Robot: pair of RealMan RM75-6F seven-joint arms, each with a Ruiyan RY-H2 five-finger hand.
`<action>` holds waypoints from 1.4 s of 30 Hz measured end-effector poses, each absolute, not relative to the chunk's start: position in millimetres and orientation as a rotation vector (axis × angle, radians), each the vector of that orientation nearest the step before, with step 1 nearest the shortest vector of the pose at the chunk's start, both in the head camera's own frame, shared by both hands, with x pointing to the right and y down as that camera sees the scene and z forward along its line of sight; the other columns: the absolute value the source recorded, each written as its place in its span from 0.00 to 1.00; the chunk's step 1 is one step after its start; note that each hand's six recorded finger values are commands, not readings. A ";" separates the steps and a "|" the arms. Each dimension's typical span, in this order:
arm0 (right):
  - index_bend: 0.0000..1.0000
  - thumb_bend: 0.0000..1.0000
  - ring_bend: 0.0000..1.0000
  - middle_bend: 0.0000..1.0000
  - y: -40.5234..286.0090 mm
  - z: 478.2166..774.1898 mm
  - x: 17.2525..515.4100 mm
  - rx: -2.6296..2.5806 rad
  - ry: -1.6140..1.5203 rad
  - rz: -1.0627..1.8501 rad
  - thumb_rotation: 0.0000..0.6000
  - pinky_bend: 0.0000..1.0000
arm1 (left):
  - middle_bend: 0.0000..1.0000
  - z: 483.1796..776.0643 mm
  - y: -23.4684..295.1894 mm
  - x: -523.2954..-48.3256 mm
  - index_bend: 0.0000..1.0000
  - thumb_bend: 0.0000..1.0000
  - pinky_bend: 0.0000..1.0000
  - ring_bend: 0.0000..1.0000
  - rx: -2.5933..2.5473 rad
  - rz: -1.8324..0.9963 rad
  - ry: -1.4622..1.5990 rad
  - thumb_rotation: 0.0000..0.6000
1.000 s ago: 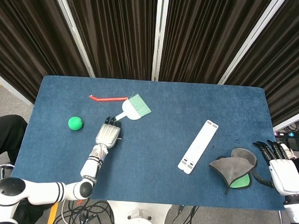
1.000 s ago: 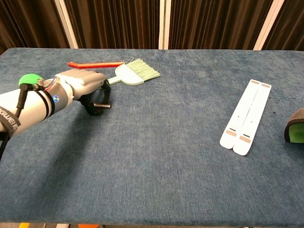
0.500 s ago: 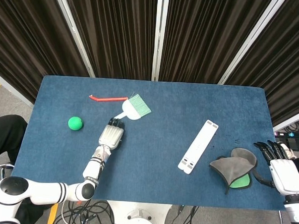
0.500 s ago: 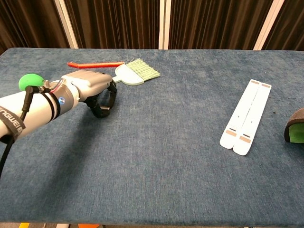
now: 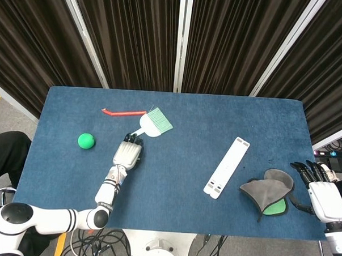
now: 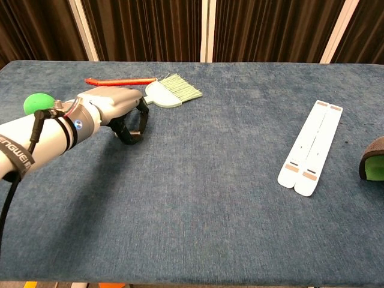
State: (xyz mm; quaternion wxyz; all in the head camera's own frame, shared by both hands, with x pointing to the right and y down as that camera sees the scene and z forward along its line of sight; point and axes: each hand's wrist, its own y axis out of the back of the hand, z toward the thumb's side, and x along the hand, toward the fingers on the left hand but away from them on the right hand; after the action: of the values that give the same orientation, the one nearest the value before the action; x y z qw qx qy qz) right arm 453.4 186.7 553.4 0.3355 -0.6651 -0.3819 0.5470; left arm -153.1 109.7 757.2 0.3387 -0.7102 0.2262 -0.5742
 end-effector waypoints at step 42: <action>0.12 0.21 0.00 0.13 185.7 549.9 445.5 -1.735 -0.981 1.415 1.00 0.00 | 0.16 743.0 93.4 -191.3 0.41 0.42 0.00 0.01 -1.984 -1.500 0.840 1.00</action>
State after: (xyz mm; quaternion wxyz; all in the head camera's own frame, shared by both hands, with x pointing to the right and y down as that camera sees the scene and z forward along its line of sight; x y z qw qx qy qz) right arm 445.5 185.7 549.9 0.3416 -0.6670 -0.3773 0.5441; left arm -191.3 93.4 743.0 0.2553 -0.7306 0.3095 -0.5525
